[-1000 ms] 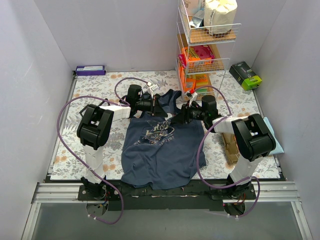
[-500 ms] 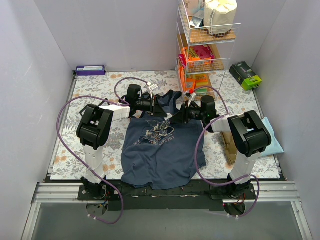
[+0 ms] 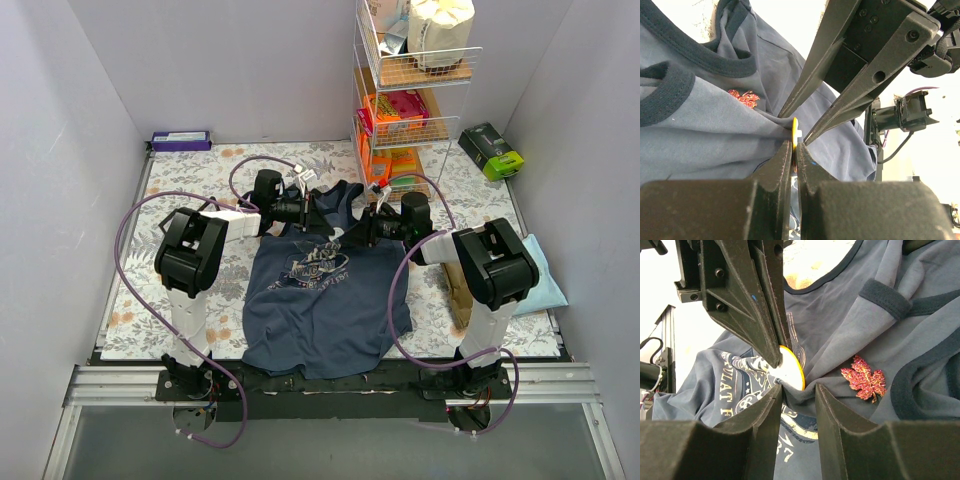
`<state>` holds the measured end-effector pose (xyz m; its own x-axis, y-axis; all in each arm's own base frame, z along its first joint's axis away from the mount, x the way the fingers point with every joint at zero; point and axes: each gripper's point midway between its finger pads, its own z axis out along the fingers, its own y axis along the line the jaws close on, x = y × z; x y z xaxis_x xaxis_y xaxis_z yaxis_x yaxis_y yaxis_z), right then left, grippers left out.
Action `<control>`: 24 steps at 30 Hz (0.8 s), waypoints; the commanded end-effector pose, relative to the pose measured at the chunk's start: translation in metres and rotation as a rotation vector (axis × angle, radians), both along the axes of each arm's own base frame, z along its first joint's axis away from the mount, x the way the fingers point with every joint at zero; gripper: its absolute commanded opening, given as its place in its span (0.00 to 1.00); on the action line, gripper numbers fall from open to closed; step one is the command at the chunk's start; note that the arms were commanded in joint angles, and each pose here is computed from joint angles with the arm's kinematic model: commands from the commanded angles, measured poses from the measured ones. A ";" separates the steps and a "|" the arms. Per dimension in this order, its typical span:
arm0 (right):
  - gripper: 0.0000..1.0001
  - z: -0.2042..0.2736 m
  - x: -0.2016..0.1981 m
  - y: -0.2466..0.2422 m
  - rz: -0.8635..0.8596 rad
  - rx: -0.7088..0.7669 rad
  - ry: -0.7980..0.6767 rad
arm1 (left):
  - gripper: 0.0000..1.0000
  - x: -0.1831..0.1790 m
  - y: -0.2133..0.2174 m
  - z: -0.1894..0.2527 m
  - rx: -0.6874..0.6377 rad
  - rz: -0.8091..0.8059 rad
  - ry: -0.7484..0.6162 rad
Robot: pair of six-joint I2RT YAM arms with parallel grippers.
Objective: Pin the brooch onto the clothing
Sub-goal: Pin the brooch to the clothes.
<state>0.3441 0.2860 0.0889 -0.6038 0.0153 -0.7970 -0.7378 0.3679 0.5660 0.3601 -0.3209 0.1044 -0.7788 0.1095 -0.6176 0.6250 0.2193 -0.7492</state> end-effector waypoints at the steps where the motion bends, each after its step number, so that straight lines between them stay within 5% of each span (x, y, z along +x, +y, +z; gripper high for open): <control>1: 0.40 0.019 0.012 0.008 0.012 0.043 -0.078 | 0.00 -0.001 -0.004 0.019 -0.044 -0.048 -0.036; 24: 0.30 0.004 0.023 0.021 -0.037 0.019 -0.021 | 0.00 -0.009 -0.012 0.015 -0.054 -0.079 -0.021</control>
